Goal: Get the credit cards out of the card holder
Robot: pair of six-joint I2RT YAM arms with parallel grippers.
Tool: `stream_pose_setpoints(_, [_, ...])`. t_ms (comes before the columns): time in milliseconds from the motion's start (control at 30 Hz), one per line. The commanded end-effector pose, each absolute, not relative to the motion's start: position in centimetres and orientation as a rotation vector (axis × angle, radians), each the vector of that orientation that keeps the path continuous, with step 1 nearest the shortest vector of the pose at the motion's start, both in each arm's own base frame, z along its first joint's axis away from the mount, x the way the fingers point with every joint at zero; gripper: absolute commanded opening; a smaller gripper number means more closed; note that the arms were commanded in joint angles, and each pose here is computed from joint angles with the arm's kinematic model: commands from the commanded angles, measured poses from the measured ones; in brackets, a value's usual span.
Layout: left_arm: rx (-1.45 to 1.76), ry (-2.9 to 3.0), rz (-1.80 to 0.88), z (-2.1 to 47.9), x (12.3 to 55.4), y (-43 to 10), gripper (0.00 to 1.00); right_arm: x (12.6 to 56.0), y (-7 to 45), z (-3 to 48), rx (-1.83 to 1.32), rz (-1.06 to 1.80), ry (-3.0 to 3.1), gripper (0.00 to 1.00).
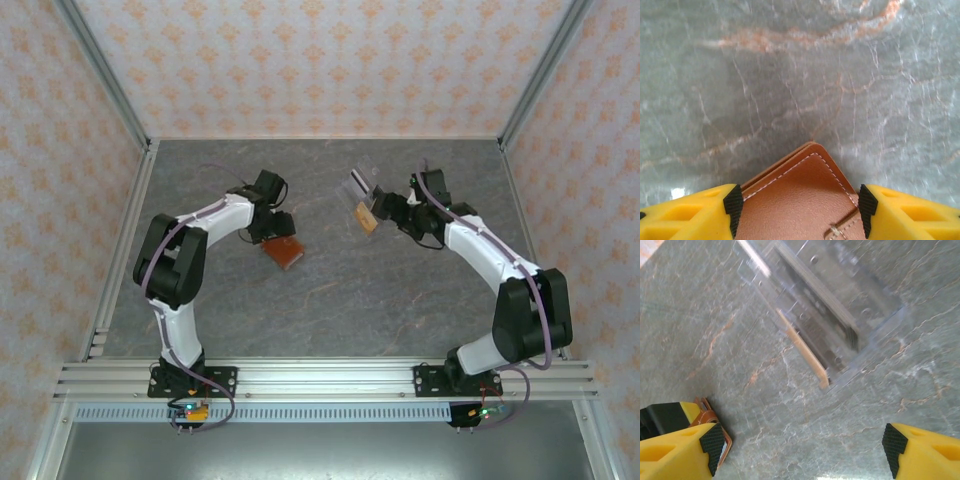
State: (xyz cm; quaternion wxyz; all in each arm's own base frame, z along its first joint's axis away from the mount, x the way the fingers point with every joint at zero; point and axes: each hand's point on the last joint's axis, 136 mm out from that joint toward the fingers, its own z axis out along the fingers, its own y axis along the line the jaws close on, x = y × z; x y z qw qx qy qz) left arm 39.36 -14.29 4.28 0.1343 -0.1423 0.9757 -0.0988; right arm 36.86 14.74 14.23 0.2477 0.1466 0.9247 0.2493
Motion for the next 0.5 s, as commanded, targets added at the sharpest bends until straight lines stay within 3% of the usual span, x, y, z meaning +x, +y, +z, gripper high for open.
stream_pose_setpoints(0, [-0.477,2.748,-0.359,7.6,39.4,-13.9,0.69,36.7,16.5,13.9,0.334,0.625,2.553,0.85])
stream_pose_setpoints(267, [-0.728,2.595,-0.404,9.7,36.6,-8.3,0.70,35.0,26.5,10.7,0.044,0.664,2.685,0.80])
stream_pose_setpoints(467, [-0.844,2.587,-0.601,7.3,33.9,-9.0,0.68,34.6,33.2,7.7,-0.168,0.703,2.790,0.66])
